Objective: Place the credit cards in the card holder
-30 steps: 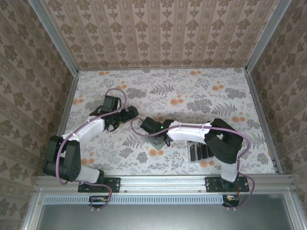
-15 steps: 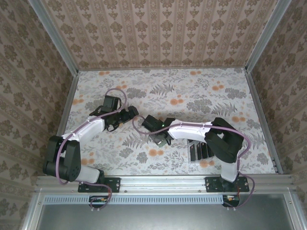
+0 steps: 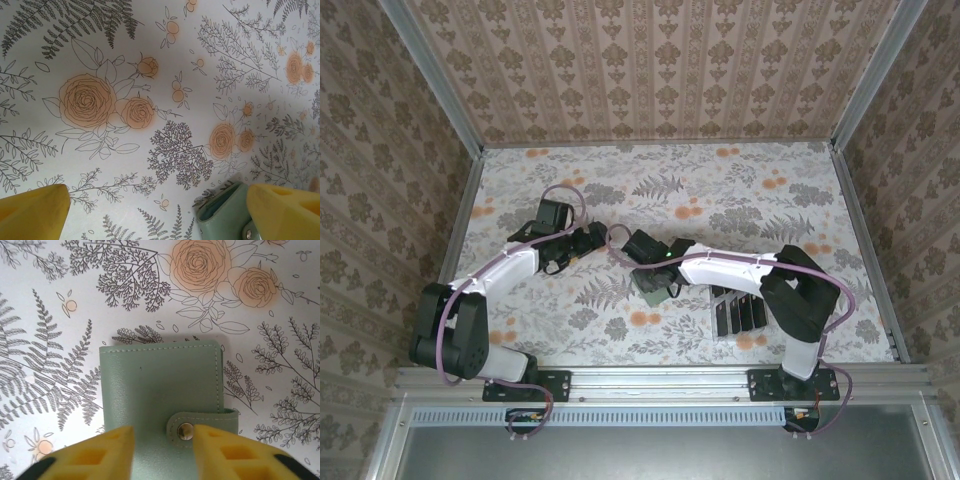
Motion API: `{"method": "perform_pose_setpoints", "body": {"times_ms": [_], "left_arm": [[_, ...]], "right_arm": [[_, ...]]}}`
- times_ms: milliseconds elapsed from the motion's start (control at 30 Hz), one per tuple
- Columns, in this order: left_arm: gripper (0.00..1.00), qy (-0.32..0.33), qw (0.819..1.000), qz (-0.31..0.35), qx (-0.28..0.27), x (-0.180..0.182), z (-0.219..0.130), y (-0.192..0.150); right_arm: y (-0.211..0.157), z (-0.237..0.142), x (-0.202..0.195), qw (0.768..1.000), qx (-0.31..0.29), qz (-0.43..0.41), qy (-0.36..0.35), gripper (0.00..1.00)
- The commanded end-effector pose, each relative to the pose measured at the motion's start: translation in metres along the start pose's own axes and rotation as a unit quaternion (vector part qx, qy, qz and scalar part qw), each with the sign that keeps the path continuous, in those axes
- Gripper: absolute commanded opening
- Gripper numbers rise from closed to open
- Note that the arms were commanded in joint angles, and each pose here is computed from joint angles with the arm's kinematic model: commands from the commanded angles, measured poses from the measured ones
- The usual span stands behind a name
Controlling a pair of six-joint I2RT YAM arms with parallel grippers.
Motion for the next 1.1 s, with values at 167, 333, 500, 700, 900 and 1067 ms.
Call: {"method": "perform_pose_setpoints", "body": {"times_ms": [167, 333, 500, 700, 900, 1067], "left_arm": [[1.0, -0.016, 1.0, 0.004, -0.005, -0.01, -0.008, 0.004], [1.0, -0.016, 1.0, 0.005, -0.005, -0.01, -0.008, 0.005], [1.0, -0.013, 1.0, 0.004, -0.004, -0.009, -0.007, 0.004], [1.0, -0.01, 1.0, 0.005, -0.005, -0.008, -0.007, 0.004], [1.0, -0.008, 1.0, 0.004, -0.005, -0.008, -0.006, 0.005], [1.0, -0.006, 1.0, 0.004, -0.003, -0.008, -0.005, 0.005]], "right_arm": [[-0.003, -0.005, -0.011, 0.998, 0.033, -0.009, -0.051, 0.45], [-0.007, 0.003, -0.013, 0.996, 0.044, -0.03, -0.065, 0.47], [-0.006, 0.009, -0.011, 0.996, 0.047, -0.037, -0.064, 0.48], [-0.002, 0.017, -0.015, 0.996, 0.05, -0.034, -0.071, 0.48], [0.0, 0.022, -0.029, 0.996, 0.051, -0.012, -0.066, 0.44], [0.0, 0.029, -0.033, 0.997, 0.057, -0.002, -0.049, 0.33]]}}
Point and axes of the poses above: each hand's point on the last joint's axis, 136 mm out from that joint toward the fingers, its own z axis out along the fingers, its own x axis along the line the jaws close on, y = z × x, the point moved 9 cm from there along -z, back along the fingers, and after that the axes turned 1 degree about -z, right-handed, at the moved point
